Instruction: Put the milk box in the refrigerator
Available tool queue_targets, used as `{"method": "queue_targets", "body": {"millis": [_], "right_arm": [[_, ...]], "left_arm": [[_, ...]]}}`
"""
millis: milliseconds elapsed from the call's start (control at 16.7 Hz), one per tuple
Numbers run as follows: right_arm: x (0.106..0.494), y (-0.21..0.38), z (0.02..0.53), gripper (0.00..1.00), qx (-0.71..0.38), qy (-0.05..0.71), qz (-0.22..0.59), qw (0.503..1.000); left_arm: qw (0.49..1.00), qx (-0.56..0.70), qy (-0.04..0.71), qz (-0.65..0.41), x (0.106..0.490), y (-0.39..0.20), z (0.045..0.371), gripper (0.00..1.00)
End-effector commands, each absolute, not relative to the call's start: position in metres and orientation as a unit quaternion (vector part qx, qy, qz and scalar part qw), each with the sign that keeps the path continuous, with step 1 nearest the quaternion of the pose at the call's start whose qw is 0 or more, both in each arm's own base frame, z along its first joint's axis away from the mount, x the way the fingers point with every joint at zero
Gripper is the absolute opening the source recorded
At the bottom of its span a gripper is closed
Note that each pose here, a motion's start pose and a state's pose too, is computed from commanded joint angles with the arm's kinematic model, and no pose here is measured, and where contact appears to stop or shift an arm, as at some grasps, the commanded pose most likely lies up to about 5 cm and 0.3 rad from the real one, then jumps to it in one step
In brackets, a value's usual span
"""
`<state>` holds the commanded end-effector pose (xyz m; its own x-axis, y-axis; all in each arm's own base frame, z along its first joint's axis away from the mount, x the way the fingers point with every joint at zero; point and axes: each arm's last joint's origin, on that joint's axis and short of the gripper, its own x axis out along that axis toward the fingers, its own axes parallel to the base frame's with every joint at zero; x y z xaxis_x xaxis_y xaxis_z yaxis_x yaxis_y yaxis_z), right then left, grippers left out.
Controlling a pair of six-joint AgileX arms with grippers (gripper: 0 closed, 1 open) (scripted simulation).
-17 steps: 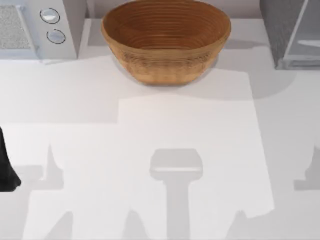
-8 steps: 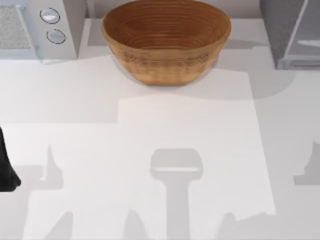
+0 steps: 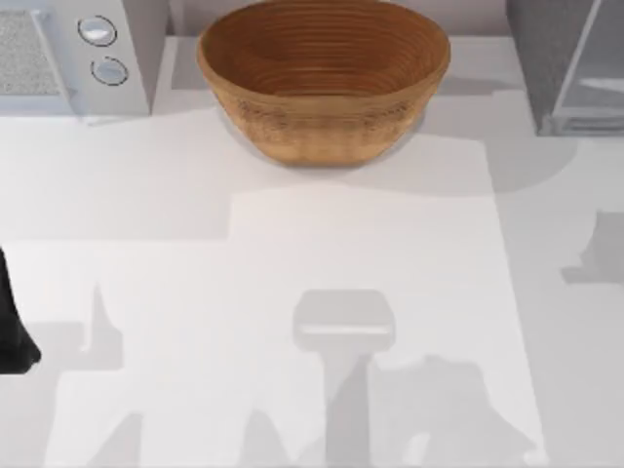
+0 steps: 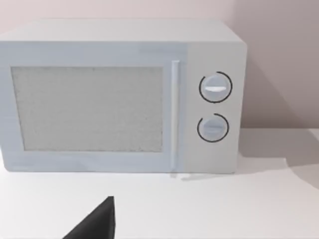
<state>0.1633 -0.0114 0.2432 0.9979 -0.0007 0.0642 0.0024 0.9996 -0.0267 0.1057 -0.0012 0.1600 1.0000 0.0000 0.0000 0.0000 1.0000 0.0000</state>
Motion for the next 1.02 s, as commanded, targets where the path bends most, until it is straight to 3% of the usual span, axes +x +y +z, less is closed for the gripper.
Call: {"method": "queue_targets", "body": {"millis": [300,600,1020], "right_arm": [[0.248,-0.031,0.242,0.0,-0.003,0.005,0.002,1.0],[0.331,-0.061,0.206,0.0,0.0,0.009,0.002,1.0],[0.395,-0.096,0.131,0.0,0.0,0.002,0.001,1.0]], "left_arm": [[1.0,0.0,0.0,0.0,0.106,-0.001,0.16,1.0],[1.0,0.0,0.0,0.0,0.106,-0.001,0.16,1.0],[1.0,0.0,0.0,0.0,0.106,-0.001,0.16,1.0]]}}
